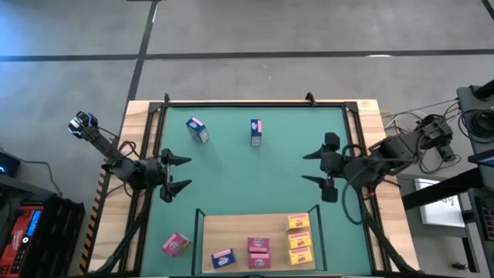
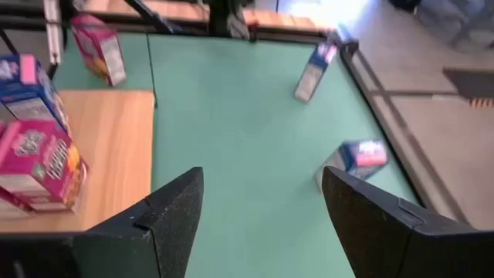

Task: Stack cereal on shelf
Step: Put the right blue cereal box on the shelf aligned with the other blue cereal box

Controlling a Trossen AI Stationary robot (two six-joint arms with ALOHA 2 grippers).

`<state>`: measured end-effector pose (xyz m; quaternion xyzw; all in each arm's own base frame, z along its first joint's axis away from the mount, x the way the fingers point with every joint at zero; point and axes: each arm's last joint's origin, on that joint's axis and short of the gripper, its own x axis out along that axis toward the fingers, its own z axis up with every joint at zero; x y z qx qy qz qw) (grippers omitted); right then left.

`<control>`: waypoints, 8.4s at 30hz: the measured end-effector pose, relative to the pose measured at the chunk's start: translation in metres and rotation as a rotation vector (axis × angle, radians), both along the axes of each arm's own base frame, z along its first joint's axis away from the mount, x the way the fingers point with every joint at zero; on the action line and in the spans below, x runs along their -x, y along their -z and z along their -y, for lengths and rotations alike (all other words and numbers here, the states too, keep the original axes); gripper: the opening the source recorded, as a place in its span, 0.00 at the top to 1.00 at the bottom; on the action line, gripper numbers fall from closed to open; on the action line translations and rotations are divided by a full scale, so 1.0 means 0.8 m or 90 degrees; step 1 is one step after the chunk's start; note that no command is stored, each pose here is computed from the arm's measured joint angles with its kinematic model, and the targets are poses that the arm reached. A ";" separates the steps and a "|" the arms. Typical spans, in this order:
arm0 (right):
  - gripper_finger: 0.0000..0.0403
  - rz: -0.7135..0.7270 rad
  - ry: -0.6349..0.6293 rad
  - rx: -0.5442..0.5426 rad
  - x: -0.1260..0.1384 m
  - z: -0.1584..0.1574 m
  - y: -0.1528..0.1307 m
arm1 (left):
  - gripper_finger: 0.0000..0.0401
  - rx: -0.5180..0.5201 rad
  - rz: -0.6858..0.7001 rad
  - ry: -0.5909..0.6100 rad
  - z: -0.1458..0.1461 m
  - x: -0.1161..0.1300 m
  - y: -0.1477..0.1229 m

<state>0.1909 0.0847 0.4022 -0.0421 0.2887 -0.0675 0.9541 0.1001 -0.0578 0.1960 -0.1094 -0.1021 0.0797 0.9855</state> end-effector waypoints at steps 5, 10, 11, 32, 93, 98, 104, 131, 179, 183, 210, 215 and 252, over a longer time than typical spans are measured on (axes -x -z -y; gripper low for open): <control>0.38 -0.029 0.026 -0.016 0.001 0.000 0.040 | 0.04 0.025 0.038 0.020 0.000 0.002 -0.007; 0.38 -0.025 0.045 -0.037 -0.001 0.000 0.071 | 0.04 0.044 0.038 0.012 0.000 -0.004 -0.018; 0.38 -0.020 0.060 -0.041 0.001 0.001 0.074 | 0.04 0.042 0.036 0.008 0.001 -0.006 -0.023; 0.38 0.097 0.159 -0.129 0.068 0.040 0.171 | 0.04 -0.039 -0.158 -0.152 0.009 -0.085 -0.092; 0.36 0.168 0.179 -0.124 0.088 0.053 0.290 | 0.04 0.144 -0.490 -0.245 -0.107 -0.344 -0.081; 0.37 0.168 0.179 -0.124 0.088 0.053 0.290 | 0.04 0.173 -0.503 -0.259 -0.108 -0.357 -0.073; 0.36 0.168 0.179 -0.124 0.088 0.053 0.290 | 0.04 0.226 -0.484 -0.331 -0.115 -0.357 -0.070; 0.35 0.168 0.180 -0.124 0.088 0.053 0.290 | 0.04 0.412 -0.555 -0.413 -0.200 -0.363 -0.080; 0.34 0.167 0.180 -0.124 0.088 0.053 0.290 | 0.41 0.514 -0.776 -0.468 -0.265 -0.439 -0.040; 0.34 0.167 0.180 -0.124 0.088 0.053 0.290 | 0.48 0.512 -0.780 -0.467 -0.265 -0.438 -0.039; 0.34 0.168 0.180 -0.124 0.088 0.053 0.290 | 0.61 0.371 -0.926 -0.272 -0.109 -0.373 -0.139; 0.34 0.167 0.180 -0.124 0.088 0.053 0.290 | 0.61 0.342 -0.888 -0.244 -0.042 -0.329 -0.139; 0.34 0.167 0.180 -0.124 0.088 0.053 0.290 | 0.61 0.198 -0.865 0.084 0.148 -0.234 -0.141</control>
